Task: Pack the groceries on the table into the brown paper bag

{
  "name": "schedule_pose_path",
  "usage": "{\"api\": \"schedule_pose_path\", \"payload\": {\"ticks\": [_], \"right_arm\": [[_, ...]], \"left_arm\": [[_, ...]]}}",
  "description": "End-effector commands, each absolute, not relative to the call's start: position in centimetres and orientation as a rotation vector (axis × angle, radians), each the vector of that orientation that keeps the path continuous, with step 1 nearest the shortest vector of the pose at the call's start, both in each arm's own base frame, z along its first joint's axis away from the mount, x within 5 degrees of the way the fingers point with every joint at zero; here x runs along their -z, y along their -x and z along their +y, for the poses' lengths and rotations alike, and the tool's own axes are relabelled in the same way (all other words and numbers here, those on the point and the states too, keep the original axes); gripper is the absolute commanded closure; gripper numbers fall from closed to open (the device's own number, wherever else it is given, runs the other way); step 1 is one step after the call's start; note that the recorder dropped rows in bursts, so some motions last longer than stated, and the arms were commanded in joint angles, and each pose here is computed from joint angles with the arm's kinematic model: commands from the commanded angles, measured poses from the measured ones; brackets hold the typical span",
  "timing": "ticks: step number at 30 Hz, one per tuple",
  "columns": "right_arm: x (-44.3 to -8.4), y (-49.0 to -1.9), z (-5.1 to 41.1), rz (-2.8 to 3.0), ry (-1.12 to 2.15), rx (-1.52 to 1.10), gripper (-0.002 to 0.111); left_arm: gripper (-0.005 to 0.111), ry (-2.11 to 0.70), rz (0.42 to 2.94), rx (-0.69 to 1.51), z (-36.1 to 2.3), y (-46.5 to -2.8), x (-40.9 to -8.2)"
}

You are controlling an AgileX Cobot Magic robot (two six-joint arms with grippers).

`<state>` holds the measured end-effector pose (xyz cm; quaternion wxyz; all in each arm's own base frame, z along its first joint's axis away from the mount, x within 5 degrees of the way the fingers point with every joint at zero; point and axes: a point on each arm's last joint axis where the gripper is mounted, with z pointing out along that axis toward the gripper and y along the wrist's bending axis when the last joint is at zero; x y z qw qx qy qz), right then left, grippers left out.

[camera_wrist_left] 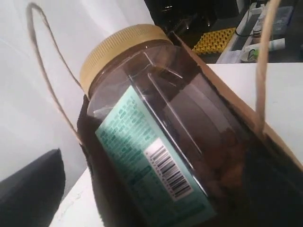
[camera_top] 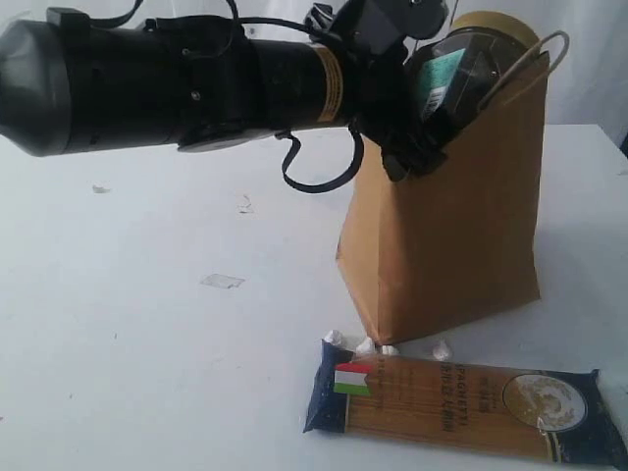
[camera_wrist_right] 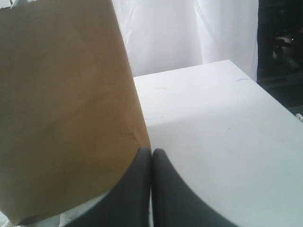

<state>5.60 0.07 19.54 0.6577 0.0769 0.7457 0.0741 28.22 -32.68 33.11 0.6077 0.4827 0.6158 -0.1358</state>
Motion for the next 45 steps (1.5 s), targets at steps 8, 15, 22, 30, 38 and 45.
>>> {"api": "schedule_pose_path", "payload": {"ticks": [8,15,22,30,38,45], "right_arm": [[-19.4,-5.6,0.0,1.686,-0.176,-0.161,0.108],[-19.4,-5.6,0.0,1.686,-0.176,-0.161,0.108],[-19.4,-5.6,0.0,1.686,-0.176,-0.161,0.108],[-19.4,-5.6,0.0,1.686,-0.176,-0.161,0.108],[-19.4,-5.6,0.0,1.686,-0.176,-0.161,0.108],[-19.4,-5.6,0.0,1.686,-0.176,-0.161,0.108]], "left_arm": [[0.002,-1.052,1.290,0.314,-30.3,-26.2,-38.8],[0.002,-0.998,1.304,0.356,-29.6,-25.6,-39.9],[0.002,-0.793,1.373,0.465,-26.9,-24.0,-43.5],[0.002,-0.587,1.378,0.398,-20.6,-20.5,-49.0],[0.065,-0.564,2.000,-0.626,-11.5,-19.7,-43.5],[0.106,-0.774,2.159,-1.077,-8.7,-20.7,-35.1]]}}
